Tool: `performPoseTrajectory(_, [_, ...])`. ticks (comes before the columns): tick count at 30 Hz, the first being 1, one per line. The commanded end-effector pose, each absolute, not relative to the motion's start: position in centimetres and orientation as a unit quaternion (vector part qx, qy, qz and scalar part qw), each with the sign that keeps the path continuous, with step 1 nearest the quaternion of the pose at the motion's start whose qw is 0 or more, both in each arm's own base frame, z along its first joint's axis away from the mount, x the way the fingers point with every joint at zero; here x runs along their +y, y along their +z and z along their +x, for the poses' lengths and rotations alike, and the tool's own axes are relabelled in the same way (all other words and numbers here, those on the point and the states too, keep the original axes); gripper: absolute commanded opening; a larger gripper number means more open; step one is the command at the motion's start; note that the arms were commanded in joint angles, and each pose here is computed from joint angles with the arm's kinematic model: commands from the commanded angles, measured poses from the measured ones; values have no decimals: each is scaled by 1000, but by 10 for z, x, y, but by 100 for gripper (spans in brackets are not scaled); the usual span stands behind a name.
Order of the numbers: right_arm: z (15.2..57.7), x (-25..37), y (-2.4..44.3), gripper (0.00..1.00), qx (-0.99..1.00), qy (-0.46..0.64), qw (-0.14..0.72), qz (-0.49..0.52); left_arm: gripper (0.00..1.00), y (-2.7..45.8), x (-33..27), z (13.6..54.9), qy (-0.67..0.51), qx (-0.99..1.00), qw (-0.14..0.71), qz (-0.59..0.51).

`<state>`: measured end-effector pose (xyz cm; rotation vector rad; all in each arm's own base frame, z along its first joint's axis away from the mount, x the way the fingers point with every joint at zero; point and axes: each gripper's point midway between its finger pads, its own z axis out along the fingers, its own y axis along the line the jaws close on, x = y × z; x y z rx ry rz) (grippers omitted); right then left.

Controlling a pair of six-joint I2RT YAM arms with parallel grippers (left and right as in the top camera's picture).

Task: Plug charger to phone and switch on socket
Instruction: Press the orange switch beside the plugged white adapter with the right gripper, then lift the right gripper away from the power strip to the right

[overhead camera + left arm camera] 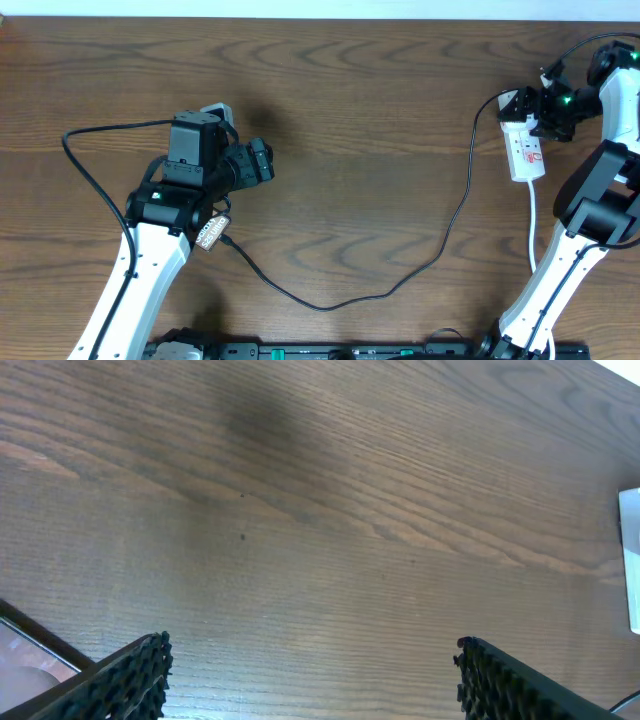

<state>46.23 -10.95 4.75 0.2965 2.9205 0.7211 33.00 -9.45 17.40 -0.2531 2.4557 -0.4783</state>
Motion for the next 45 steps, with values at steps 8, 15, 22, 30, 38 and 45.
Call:
performPoseTrajectory(8, [453, -120, 68, 97, 967, 213, 57, 126, 89, 191, -95, 339, -184, 918, 338, -92])
performPoseTrajectory(15, [448, -148, 137, 99, 967, 164, 130, 143, 89, 191, -95, 339, -185, 918, 339, -92])
performPoseTrajectory(22, [429, -144, 237, 99, 955, 130, 230, 134, 89, 191, -95, 339, -184, 918, 339, -92])
performPoseTrajectory(30, [378, -119, 340, 99, 923, 110, 322, 181, 89, 191, -95, 339, -184, 918, 338, -92])
performPoseTrajectory(38, [333, -97, 403, 99, 898, 89, 400, 162, 89, 189, -95, 338, -183, 920, 335, -93])
performPoseTrajectory(45, [317, -90, 421, 99, 888, 81, 425, 156, 89, 189, -95, 338, -183, 920, 335, -93])
